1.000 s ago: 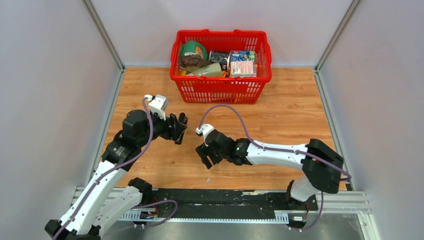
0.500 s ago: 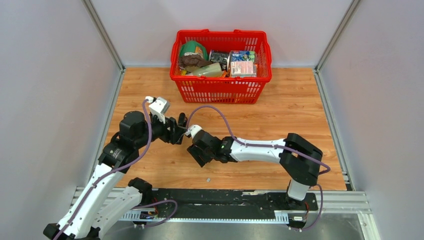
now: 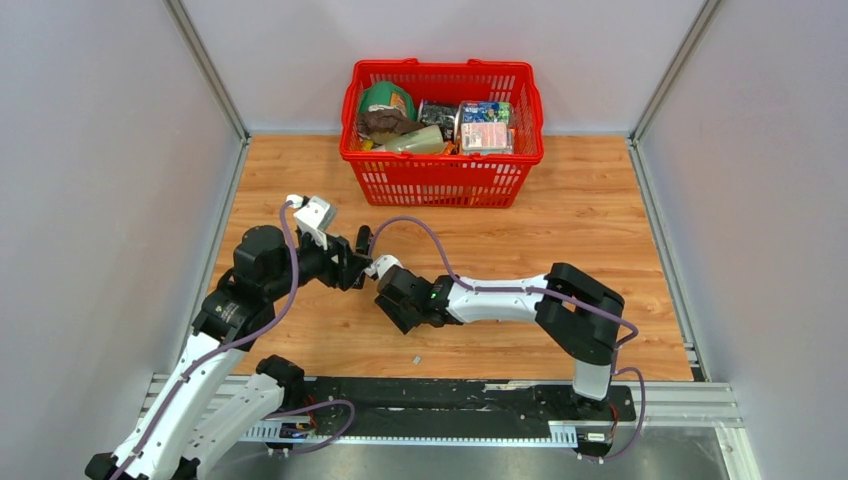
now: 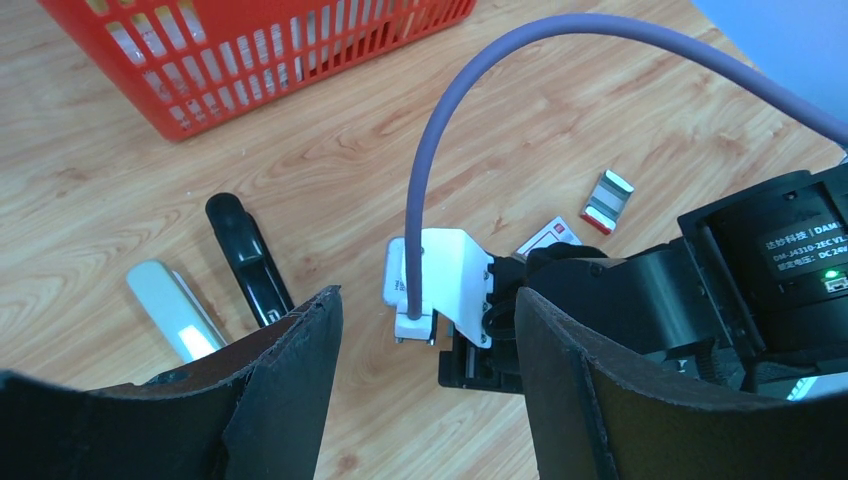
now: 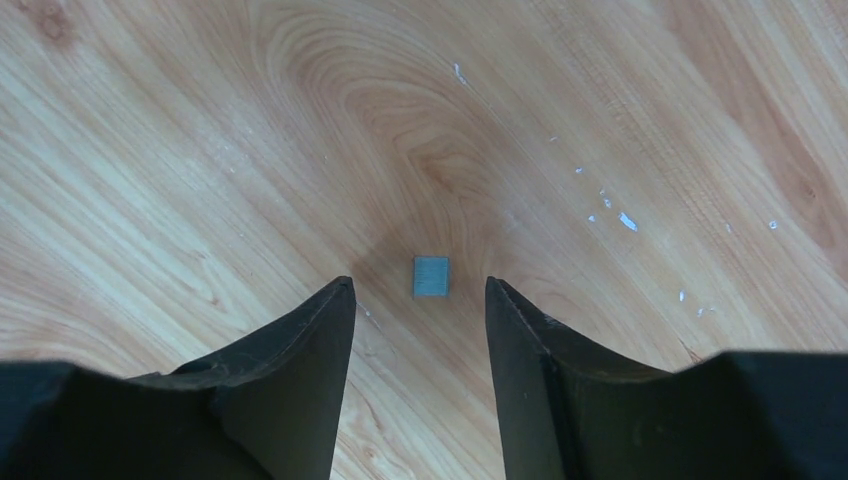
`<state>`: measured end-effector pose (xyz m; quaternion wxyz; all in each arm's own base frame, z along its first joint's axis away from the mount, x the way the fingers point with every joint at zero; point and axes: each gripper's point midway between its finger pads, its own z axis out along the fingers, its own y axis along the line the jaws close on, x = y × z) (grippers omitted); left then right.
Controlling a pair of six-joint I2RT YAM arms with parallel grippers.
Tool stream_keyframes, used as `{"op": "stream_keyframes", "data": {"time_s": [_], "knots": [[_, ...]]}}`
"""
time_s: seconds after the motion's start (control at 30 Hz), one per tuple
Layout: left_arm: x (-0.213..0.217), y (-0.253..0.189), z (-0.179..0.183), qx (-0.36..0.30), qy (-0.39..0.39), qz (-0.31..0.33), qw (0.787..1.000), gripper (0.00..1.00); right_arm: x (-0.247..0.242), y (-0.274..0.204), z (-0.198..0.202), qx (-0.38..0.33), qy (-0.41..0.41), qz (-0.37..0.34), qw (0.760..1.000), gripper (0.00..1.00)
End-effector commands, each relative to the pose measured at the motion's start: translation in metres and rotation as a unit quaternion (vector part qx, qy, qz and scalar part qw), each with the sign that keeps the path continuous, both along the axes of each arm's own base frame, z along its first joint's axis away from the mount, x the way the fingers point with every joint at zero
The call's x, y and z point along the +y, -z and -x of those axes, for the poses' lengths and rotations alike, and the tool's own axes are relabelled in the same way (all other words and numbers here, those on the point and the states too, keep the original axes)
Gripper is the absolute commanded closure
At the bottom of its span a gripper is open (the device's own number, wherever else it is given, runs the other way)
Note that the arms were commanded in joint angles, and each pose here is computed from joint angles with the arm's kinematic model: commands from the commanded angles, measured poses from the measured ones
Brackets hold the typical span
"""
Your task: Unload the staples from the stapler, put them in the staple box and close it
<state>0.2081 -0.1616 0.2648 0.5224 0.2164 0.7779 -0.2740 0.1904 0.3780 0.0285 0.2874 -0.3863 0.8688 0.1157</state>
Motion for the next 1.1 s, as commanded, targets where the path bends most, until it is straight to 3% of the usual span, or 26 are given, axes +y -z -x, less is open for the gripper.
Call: {"op": "stream_keyframes", "data": {"time_s": [0.0, 1.07], "knots": [[-0.003, -0.002, 0.003, -0.009, 0.014, 0.002, 1.0, 0.29, 0.012, -0.009, -0.008, -0.02, 0.01, -0.008, 1.0, 0.47], [-0.004, 0.003, 0.006, 0.0, 0.019, 0.003, 1.0, 0.29, 0.002, 0.004, -0.003, -0.009, 0.021, 0.015, 1.0, 0.79]]}}
